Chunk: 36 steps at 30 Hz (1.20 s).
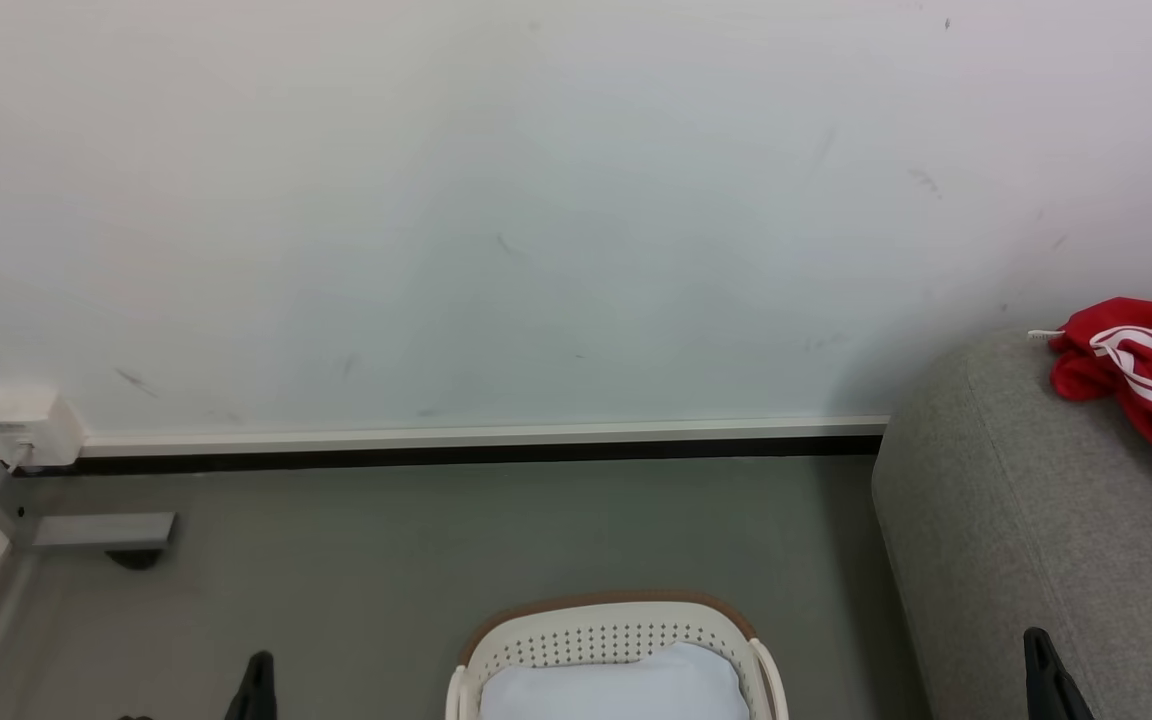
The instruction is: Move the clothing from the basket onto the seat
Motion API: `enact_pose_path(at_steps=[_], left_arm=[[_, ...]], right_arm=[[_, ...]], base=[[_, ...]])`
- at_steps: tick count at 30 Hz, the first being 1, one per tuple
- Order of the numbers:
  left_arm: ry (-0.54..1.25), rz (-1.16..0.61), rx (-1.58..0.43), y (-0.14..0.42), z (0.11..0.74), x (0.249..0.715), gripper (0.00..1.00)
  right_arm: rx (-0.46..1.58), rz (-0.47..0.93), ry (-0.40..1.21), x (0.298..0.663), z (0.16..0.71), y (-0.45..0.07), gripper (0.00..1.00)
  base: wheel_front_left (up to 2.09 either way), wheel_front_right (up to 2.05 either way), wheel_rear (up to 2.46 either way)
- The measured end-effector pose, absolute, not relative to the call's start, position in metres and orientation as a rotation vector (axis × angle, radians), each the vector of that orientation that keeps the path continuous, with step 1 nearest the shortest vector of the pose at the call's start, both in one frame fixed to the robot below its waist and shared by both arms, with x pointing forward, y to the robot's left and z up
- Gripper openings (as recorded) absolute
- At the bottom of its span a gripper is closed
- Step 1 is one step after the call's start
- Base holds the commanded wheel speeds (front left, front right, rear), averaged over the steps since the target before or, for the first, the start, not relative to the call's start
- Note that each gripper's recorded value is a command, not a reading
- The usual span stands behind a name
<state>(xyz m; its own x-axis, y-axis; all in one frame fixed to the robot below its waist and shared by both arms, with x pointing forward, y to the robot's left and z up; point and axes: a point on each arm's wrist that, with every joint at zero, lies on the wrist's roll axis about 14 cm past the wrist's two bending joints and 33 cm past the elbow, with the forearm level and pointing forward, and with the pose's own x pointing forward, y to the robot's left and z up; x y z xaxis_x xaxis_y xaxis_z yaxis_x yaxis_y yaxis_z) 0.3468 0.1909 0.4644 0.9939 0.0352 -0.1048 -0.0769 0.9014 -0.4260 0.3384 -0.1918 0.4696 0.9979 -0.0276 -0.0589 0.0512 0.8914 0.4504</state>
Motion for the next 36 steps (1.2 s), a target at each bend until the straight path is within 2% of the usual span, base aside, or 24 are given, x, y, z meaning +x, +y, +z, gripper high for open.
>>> enact_pose_path(at_steps=[36], left_arm=[[0.097,0.087,-0.954,0.195,0.475,0.365,0.00]], right_arm=[[0.963,-0.088,0.045,0.358,0.479,-0.201,0.00]], base=[[0.00,0.00,0.00]])
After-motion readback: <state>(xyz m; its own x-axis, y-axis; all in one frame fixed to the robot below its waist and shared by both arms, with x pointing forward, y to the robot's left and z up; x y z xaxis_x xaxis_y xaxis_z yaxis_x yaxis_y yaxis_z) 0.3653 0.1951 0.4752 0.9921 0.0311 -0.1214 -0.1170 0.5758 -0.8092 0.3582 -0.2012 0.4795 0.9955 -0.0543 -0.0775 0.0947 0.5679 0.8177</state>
